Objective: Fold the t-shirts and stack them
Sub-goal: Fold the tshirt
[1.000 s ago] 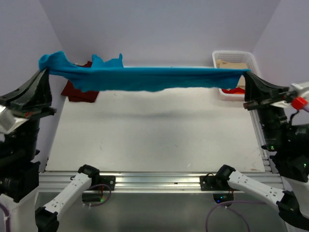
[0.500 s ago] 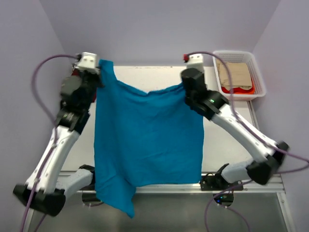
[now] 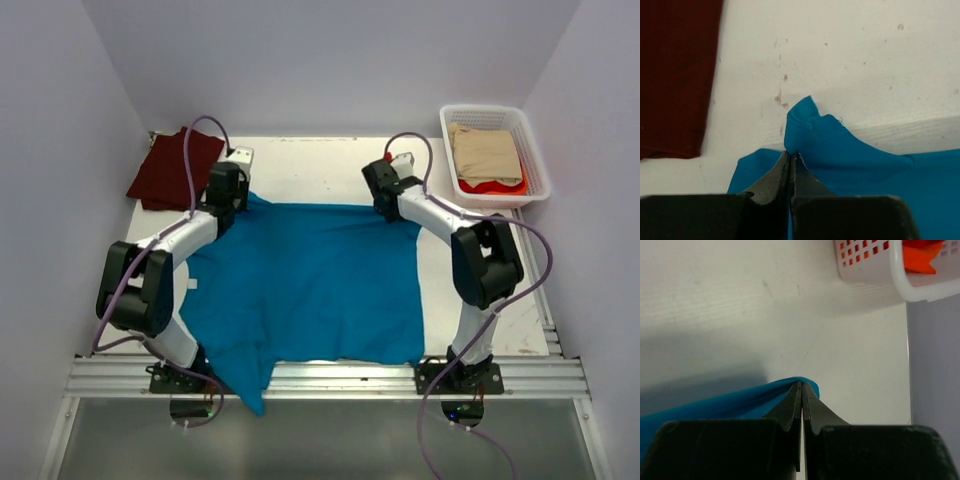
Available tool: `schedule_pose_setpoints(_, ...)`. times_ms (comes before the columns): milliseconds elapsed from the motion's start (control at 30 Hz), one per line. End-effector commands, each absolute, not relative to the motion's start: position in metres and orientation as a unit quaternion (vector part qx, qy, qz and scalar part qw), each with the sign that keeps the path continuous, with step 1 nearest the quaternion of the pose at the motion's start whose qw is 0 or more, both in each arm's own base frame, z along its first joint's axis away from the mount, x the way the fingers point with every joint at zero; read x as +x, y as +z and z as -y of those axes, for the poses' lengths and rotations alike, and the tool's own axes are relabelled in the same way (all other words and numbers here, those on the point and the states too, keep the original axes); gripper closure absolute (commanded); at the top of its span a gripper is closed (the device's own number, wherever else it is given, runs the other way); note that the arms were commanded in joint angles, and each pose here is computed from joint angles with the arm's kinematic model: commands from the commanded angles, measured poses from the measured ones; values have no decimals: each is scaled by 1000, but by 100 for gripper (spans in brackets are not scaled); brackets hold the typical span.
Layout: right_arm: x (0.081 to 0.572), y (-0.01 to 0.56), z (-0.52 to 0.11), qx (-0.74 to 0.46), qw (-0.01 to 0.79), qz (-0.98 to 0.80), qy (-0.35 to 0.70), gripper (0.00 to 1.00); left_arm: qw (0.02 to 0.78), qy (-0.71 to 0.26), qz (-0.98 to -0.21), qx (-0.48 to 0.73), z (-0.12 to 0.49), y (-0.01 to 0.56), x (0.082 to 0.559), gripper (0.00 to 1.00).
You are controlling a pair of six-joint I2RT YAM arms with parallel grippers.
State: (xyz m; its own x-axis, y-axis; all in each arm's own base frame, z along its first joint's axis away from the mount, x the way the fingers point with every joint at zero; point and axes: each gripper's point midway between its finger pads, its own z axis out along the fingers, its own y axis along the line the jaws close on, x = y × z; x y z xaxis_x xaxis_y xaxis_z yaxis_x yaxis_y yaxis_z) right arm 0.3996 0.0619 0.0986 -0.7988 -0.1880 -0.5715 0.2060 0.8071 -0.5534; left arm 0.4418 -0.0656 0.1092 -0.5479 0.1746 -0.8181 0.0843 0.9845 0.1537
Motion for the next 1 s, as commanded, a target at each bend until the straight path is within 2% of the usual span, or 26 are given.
schedule_pose_setpoints(0,434,145,-42,80,385,-864,-315,100,545,28,-837,42,74,154,484,100)
schedule_pose_setpoints(333,475,149,-5,105,389,-856,-324,100,560,20,-827,45,83,151,512,100)
schedule_pose_setpoints(533,500,152,-4,121,410,-852,-303,100,564,20,-824,47,86,152,534,100)
schedule_pose_setpoints(700,533,169,-10,122,427,-847,-292,100,566,19,-823,44,86,155,562,100)
schedule_pose_setpoints(933,571,142,-3,133,412,-847,-308,100,561,26,-827,24,84,142,611,100)
schedule_pose_setpoints(967,574,142,-2,138,413,-845,-311,100,564,25,-826,6,83,143,620,83)
